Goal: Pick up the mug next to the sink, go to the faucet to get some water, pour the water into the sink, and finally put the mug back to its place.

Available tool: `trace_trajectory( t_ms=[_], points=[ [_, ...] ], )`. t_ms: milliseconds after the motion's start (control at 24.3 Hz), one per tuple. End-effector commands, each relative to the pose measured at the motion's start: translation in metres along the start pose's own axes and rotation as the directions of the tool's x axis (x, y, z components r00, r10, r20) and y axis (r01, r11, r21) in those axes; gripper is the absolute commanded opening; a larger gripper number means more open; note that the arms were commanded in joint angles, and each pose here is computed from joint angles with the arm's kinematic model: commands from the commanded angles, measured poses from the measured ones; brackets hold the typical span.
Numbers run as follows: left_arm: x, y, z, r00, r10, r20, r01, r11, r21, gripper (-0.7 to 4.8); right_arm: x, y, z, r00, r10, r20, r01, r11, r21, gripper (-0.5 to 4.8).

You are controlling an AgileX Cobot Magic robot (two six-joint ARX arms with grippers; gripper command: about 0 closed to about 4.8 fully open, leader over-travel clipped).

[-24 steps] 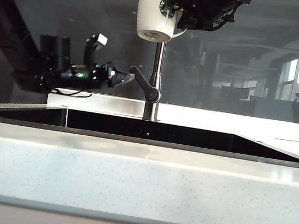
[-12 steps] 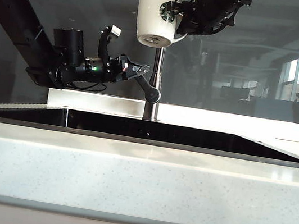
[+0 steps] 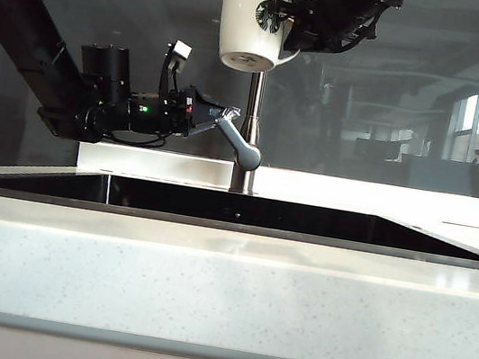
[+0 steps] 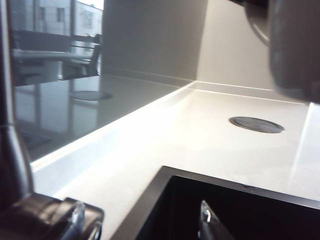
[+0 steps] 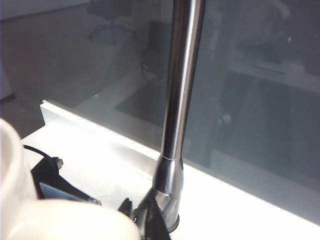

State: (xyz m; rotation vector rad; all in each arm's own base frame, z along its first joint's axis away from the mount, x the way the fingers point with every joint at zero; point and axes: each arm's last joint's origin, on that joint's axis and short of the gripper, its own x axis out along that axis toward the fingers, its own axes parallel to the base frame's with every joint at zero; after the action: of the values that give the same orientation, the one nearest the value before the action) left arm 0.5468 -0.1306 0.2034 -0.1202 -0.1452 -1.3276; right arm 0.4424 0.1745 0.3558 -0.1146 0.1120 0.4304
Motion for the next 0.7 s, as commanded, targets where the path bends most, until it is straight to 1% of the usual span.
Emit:
trace_trajectory(
  t_ms=[41, 165, 289, 536, 701],
  points=[
    [0.0056, -0.0053, 0.0056, 0.997, -0.076, -0.005, 0.076, 0.997, 0.01, 2.86, -0.0076, -0.0014, 0.0216, 0.994, -0.008, 0.111, 0.007, 1.0, 0.009, -0.05],
    [0.0055, -0.0062, 0.0053, 0.994, -0.106, -0.018, 0.106, 0.994, -0.009, 2.86, -0.0076, -0.0014, 0.0216, 0.994, -0.008, 0.111, 0.007, 1.0, 0.01, -0.05],
    [0.0054, -0.0069, 0.0049, 0.991, -0.13, -0.029, 0.13, 0.991, -0.012, 2.86, -0.0076, -0.0014, 0.0216, 0.994, -0.008, 0.111, 0.007, 1.0, 0.01, -0.05],
    [0.0055, -0.0062, 0.0052, 0.994, -0.107, -0.019, 0.108, 0.994, 0.018, 2.86, -0.0076, -0.0014, 0.0216, 0.994, -0.008, 0.111, 0.007, 1.0, 0.01, -0.05],
    [0.0055, -0.0061, 0.0053, 0.994, -0.104, -0.017, 0.104, 0.994, 0.019, 2.86, -0.0077, -0.0014, 0.0218, 0.994, -0.008, 0.112, 0.007, 1.0, 0.01, -0.05]
  ],
)
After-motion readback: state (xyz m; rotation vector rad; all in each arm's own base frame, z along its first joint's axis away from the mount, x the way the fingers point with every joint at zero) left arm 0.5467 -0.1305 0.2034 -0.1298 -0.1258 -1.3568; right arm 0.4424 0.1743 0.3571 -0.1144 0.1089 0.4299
